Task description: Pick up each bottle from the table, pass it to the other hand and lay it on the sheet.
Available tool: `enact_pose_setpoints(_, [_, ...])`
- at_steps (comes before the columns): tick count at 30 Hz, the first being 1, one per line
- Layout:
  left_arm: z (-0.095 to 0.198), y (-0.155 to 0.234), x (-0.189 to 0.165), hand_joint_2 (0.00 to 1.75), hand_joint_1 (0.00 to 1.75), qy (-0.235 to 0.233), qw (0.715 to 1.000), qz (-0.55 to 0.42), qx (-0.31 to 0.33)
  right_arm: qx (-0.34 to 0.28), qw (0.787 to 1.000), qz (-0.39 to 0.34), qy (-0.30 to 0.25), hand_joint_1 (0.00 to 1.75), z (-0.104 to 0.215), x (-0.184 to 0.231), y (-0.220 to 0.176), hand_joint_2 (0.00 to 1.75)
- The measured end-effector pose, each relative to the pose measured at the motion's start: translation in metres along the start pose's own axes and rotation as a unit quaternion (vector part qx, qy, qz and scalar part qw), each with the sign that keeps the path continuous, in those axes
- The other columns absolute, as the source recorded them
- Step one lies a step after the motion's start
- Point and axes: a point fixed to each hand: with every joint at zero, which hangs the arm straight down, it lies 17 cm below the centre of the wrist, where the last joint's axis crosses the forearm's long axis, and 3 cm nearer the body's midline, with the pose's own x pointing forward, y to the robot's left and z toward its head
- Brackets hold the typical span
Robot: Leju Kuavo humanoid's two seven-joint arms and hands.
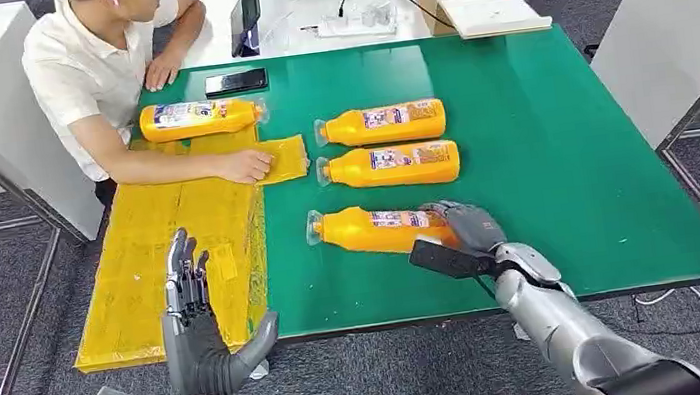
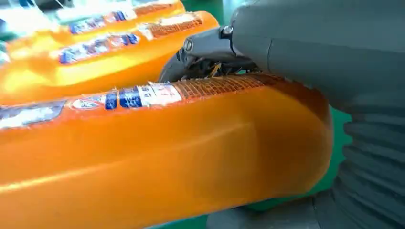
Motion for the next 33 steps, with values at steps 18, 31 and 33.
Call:
enact_pose_setpoints(18, [0.047, 0.0, -0.092, 1.75, 0.0, 0.204, 0.974, 0.093, 0.034, -0.213, 0.953, -0.117, -0.179, 1.75, 0.047, 0.135, -0.04, 1.75])
enact_pose_setpoints(31, [0.053, -0.015, -0.089, 1.75, 0.0, 0.194, 0.977, 0.087, 0.0, -0.172, 0.948, -0.14, -0.23, 1.75, 0.055, 0.186, -0.003, 1.75])
enact_pose_setpoints(33, [0.051, -0.014, -0.087, 1.75, 0.0, 0.186, 0.979, 0.087, 0.001, -0.154, 0.947, -0.145, -0.242, 1.75, 0.058, 0.195, 0.008, 1.75])
